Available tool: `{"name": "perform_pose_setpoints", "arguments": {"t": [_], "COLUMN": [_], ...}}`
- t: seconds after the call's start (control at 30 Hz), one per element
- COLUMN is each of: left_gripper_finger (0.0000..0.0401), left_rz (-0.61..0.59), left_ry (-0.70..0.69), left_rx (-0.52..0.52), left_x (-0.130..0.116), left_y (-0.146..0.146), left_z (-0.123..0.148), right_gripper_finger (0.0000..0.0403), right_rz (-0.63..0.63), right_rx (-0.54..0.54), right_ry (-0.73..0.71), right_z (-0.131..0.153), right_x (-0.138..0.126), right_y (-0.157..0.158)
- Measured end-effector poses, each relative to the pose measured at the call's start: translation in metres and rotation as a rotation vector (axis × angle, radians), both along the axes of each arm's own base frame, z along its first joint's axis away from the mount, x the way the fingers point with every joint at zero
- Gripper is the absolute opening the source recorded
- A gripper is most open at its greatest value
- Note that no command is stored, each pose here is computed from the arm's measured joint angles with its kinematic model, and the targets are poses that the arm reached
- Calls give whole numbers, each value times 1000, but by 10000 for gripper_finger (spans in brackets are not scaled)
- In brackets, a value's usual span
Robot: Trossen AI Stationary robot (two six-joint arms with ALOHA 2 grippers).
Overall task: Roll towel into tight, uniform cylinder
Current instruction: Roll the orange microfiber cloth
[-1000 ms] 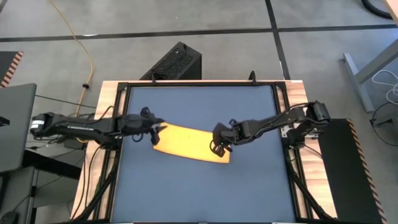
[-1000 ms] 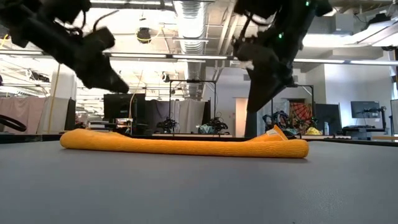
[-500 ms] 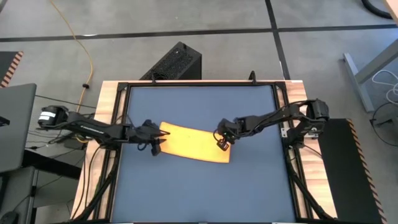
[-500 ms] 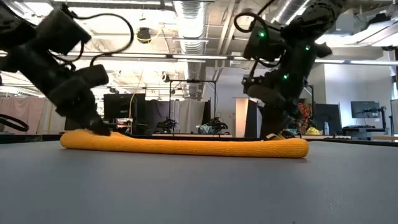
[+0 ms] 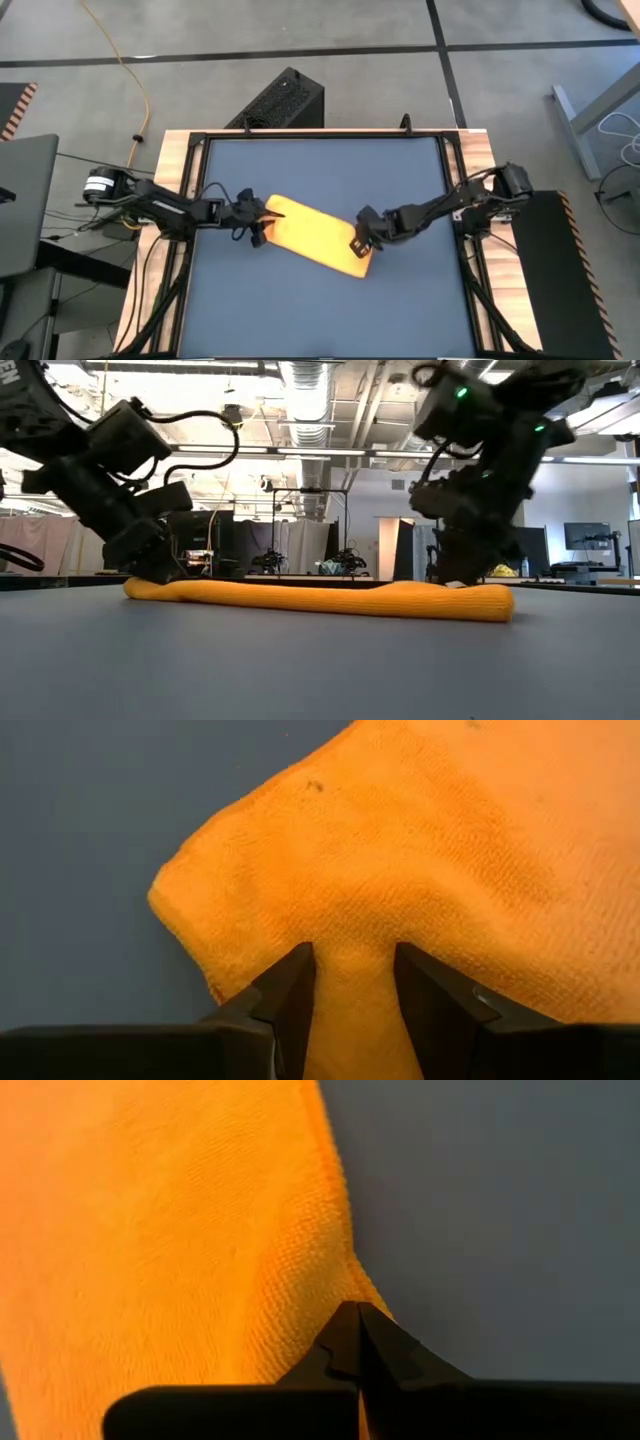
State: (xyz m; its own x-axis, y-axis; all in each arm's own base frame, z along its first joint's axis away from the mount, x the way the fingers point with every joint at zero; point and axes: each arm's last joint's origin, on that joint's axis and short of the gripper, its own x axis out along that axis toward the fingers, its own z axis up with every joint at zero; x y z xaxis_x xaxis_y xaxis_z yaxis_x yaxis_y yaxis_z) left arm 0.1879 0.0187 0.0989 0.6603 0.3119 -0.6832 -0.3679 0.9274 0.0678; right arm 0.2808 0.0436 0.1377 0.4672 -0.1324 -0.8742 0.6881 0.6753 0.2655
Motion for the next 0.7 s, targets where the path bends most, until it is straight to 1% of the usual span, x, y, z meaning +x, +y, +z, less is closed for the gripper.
{"name": "perform_pose_setpoints", "arguments": {"t": [0.13, 0.27, 0.37, 0.5, 0.57, 0.6, 0.63, 0.7], "left_gripper_finger": [132, 132, 132, 132, 132, 132, 132, 132], "left_rz": [-100, -105, -98, -81, -71, -75, -92, -173], "left_ry": [28, 71, 77, 39, 8, -24, -68, -166], "left_rx": [124, 241, 286, 334, 334, 316, 286, 172], "left_x": [14, 29, 37, 47, 50, 52, 53, 53], "left_y": [6, 17, 26, 38, 41, 41, 40, 34], "left_z": [14, 32, 44, 61, 71, 77, 83, 90], "right_gripper_finger": [17, 17, 17, 17, 17, 17, 17, 17], "right_rz": [-47, -131, -156, -112, -91, -80, -66, -48], "right_rx": [42, 81, 66, -5, -27, -46, -66, -111], "right_ry": [-34, -83, -183, -313, -333, -335, -331, -312], "right_z": [0, 0, 4, 11, 16, 20, 23, 27], "right_x": [-4, -11, -12, -11, -9, -8, -7, -5], "right_y": [26, 49, 66, 81, 82, 81, 79, 72]}}
